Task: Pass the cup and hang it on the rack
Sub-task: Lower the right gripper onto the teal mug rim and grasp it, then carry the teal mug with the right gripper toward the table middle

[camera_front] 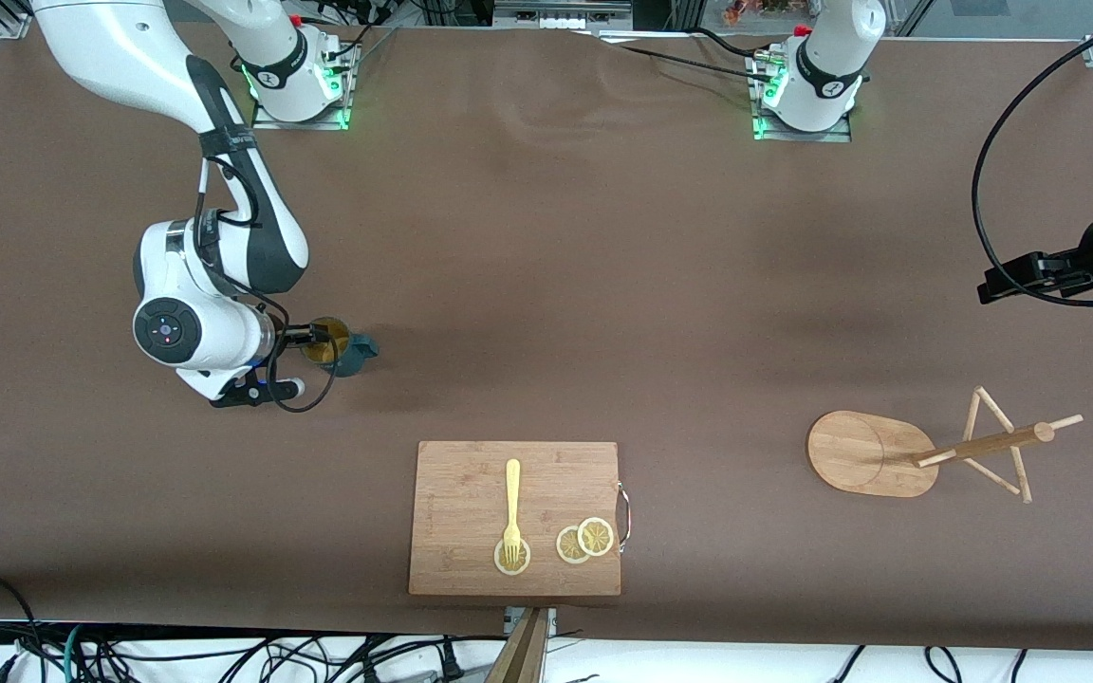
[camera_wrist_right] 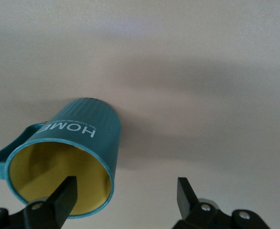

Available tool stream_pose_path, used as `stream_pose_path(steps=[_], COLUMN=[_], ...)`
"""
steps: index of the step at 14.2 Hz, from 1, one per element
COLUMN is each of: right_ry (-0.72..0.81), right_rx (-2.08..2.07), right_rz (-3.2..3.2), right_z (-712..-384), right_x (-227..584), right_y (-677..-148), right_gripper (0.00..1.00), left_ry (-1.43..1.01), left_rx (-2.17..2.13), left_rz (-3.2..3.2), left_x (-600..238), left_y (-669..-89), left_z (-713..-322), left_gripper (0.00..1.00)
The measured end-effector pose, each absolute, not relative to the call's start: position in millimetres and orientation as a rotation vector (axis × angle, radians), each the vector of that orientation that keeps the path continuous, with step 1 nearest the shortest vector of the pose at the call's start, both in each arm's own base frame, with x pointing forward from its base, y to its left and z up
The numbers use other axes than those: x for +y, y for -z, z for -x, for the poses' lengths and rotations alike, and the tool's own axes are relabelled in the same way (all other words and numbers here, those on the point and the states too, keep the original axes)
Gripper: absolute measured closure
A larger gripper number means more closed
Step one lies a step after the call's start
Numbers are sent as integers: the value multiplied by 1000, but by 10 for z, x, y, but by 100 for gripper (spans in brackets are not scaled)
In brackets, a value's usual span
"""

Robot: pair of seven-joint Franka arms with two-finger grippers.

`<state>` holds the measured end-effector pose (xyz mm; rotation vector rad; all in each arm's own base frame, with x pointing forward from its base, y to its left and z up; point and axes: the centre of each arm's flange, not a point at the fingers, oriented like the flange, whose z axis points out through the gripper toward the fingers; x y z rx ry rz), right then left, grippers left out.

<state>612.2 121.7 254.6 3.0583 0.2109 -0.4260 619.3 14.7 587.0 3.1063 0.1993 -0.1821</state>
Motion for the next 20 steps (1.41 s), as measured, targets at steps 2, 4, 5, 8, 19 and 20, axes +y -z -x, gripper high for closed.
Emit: stream_pose_path(steps=[2, 4, 5, 8, 19, 20], right_ry=[420, 411, 410, 406, 253, 240], right_rx=[224, 239, 239, 198, 161, 148], right_rz=[-3062, -3067, -3071, -3081, -3151, -3155], right_z=[-6095, -6048, -6020, -5950, -6121, -6097], right_x=[1267, 1329, 1350, 1379, 2196, 2401], right_y=[-2508, -2438, -2397, -2292, -3027, -3122], right_gripper=[25, 40, 44, 51, 95, 95], left_ry=[181, 181, 181, 183, 182, 181], left_rx=[199, 199, 199, 199, 200, 200], left_rz=[-3106, -3106, -3106, -3106, -3107, -3107], left_x=[147, 147, 147, 147, 150, 150], left_y=[-5871, -5872, -5870, -5864, -5858, -5862], left_z=[-6195, -6196, -6197, -6200, -6211, -6212], left_gripper=[0, 0, 0, 0, 0, 0])
